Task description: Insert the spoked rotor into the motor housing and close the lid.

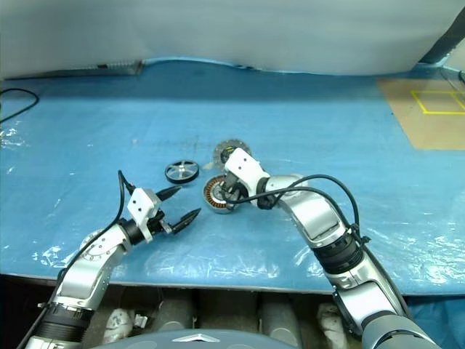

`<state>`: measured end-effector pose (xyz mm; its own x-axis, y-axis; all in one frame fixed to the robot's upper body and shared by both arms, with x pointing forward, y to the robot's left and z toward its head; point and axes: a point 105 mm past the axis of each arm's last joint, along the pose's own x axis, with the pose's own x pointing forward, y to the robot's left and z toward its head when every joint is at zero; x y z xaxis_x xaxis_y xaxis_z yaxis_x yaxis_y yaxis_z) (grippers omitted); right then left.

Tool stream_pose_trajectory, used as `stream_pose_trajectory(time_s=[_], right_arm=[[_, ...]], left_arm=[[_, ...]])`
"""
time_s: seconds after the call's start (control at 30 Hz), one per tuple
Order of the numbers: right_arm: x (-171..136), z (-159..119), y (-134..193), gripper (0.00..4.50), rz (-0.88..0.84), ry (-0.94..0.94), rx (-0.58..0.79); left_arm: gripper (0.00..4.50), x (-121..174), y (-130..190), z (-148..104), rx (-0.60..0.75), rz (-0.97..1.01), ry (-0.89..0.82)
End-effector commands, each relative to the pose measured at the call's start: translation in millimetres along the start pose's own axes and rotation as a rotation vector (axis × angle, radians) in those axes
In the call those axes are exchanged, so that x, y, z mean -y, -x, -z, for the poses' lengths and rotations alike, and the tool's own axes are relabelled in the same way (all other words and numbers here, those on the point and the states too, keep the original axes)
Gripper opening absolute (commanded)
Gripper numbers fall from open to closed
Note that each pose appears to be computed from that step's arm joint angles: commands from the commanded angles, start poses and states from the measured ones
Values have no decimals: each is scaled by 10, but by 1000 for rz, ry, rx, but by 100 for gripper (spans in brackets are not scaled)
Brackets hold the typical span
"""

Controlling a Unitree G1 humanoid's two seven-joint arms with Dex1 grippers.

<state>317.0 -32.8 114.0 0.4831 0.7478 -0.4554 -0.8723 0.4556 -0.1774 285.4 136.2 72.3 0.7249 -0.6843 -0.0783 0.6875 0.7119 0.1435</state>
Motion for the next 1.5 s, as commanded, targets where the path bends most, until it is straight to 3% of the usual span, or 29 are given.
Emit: stream_pose_trajectory(time_s=[0.03,0.73,1.07,1.5], right_arm=[[19,-97,-38,3,0,53,22],[-27,116,122,3,-48,81,-53],[22,-105,-8,3,2,61,40],[11,163,-97,3,-11,41,-24]], left_arm=[[450,0,-19,-127,42,-1,-27],[450,-2,-35,-133,42,6,-28],[450,1,-15,-117,36,8,-24],[450,-6,-1,-124,34,-3,-27]])
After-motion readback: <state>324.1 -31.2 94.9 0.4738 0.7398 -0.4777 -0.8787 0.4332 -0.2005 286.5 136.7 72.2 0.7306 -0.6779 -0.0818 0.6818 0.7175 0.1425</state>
